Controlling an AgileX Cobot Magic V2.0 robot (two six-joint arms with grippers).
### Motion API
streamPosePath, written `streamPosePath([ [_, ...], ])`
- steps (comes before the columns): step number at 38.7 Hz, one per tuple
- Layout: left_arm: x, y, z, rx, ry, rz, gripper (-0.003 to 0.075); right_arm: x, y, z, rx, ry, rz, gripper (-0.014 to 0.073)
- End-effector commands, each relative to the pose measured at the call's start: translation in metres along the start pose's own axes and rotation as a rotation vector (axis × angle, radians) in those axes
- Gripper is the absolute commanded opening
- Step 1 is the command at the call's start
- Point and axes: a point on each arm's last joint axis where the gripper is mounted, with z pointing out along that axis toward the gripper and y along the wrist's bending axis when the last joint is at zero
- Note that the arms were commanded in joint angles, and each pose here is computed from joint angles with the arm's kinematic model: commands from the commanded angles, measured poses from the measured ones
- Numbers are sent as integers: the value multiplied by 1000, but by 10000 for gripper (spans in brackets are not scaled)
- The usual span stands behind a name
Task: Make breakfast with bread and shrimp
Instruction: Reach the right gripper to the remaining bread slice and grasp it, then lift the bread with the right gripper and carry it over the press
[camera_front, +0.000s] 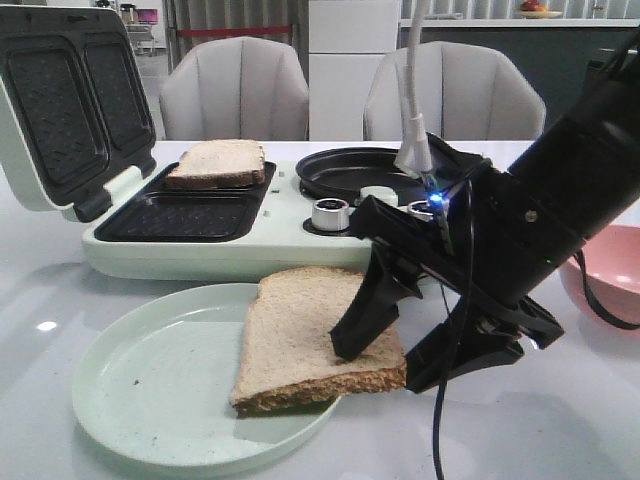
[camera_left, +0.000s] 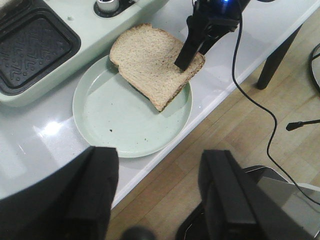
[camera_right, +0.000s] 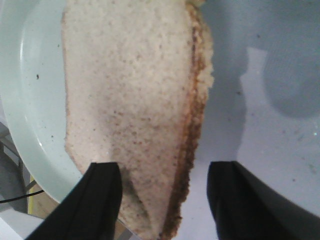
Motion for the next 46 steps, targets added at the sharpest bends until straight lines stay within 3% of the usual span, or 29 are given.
streamPosePath([
  [1, -10, -1, -7, 23, -86, 5, 424, -9, 18, -14, -73, -29, -32, 483],
  [6, -10, -1, -7, 23, -86, 5, 424, -9, 19, -14, -79, -27, -35, 418],
  [15, -10, -1, -7, 23, -86, 5, 424, -9, 19, -14, -79, -27, -35, 180],
  [24, -10, -1, -7, 23, -86, 5, 424, -9, 19, -14, -78, -28, -36, 61],
  [34, -10, -1, -7, 23, -86, 5, 424, -6, 35, -34, -131, -43, -91, 36],
  [40, -10, -1, -7, 23, -86, 5, 424, -2, 62, -69, -209, -92, -192, 36],
  [46, -10, -1, -7, 23, -86, 5, 424, -18, 96, -105, -274, -233, -278, 36],
])
